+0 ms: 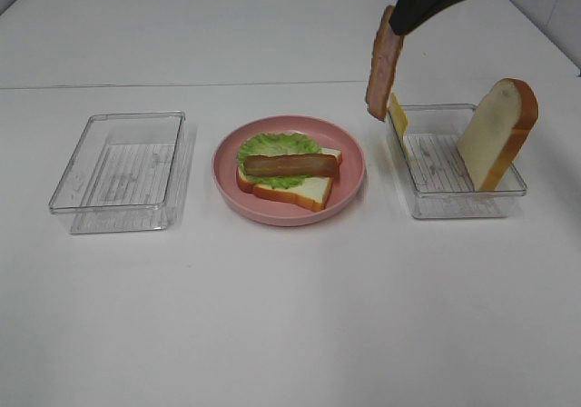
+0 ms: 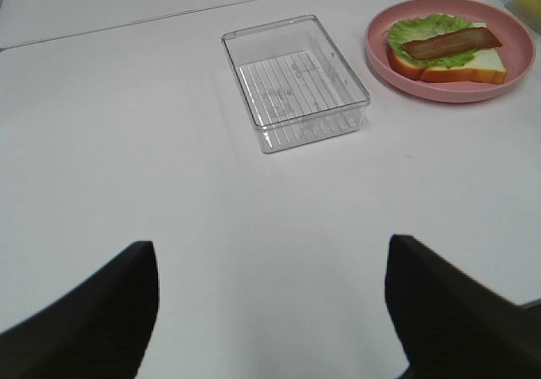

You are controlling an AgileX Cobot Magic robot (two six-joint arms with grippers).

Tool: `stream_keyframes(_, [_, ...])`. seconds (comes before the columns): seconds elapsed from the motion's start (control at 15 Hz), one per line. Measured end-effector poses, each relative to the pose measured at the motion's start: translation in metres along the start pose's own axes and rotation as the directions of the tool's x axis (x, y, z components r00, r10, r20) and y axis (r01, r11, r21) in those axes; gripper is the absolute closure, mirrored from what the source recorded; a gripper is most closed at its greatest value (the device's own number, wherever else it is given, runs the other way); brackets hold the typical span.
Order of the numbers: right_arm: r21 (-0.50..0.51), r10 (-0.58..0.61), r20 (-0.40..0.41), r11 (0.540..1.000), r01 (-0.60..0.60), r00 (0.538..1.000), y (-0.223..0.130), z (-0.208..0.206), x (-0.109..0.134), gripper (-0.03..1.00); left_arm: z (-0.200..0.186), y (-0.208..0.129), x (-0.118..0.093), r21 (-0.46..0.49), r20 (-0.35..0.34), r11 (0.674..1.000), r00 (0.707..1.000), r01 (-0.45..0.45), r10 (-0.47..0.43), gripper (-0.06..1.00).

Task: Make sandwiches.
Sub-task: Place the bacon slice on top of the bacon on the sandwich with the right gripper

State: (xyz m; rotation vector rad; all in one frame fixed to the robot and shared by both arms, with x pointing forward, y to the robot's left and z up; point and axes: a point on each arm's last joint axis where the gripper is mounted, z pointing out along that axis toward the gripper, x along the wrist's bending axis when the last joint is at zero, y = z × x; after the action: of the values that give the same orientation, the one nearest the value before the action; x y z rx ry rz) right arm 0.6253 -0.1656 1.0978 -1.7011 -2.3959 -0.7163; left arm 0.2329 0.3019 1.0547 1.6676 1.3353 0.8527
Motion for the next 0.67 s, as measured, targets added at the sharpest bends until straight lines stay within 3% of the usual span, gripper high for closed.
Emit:
stream_keyframes(0.07, [-0.036,-0.018,-0.139,0.999,0.013,0.990,0.001,-0.008,0.016,0.97,0.000,0.000,0.000,0.000,0.000,1.000,1.000,0.000,0.000,0.23])
stream_keyframes(0.2, [-0.045,-0.034,-0.267,0.999,0.023,0.963,0.004,-0.002,0.023,0.97,0.000,0.000,0.000,0.000,0.000,1.000,1.000,0.000,0.000,0.23])
stream_keyframes(0.47, [-0.051,-0.009,-0.456,0.999,-0.015,0.890,0.018,0.036,0.029,0.97,0.000,0.000,0.000,0.000,0.000,1.000,1.000,0.000,0.000,0.23])
stream_keyframes(0.67, [-0.089,0.028,-0.544,0.992,-0.091,0.839,0.032,0.082,0.041,0.97,0.000,0.000,0.000,0.000,0.000,1.000,1.000,0.000,0.000,0.23])
